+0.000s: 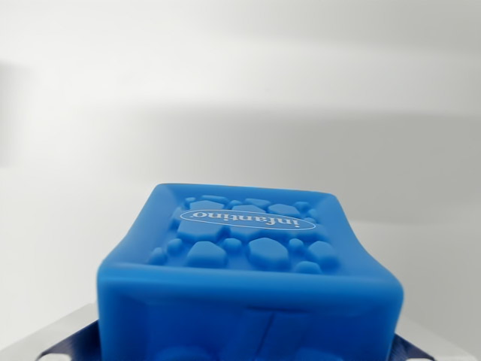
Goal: Stack cube
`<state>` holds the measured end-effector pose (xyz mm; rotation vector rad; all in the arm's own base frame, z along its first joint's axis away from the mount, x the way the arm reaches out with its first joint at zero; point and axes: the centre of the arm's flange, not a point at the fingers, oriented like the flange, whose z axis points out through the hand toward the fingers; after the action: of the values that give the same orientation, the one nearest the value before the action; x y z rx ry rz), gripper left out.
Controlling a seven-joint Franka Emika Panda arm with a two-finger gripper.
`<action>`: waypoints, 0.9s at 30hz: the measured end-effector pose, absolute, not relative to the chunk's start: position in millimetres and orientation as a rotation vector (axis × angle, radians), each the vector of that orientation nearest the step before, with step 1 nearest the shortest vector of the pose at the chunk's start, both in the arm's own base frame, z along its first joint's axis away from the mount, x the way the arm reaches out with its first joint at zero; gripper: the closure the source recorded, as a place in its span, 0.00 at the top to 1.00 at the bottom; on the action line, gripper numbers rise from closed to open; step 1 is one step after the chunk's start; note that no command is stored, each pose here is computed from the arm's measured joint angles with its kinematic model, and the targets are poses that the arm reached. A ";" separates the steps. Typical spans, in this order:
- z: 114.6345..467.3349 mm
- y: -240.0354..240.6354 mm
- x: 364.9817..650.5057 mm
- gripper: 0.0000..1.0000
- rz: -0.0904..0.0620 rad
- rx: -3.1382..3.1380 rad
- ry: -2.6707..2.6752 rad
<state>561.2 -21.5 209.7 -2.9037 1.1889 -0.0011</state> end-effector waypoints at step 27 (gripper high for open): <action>219.8 32.5 570.2 0.00 -0.001 -2.835 1.342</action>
<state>570.2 32.5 219.8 -2.8350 1.3419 -0.0009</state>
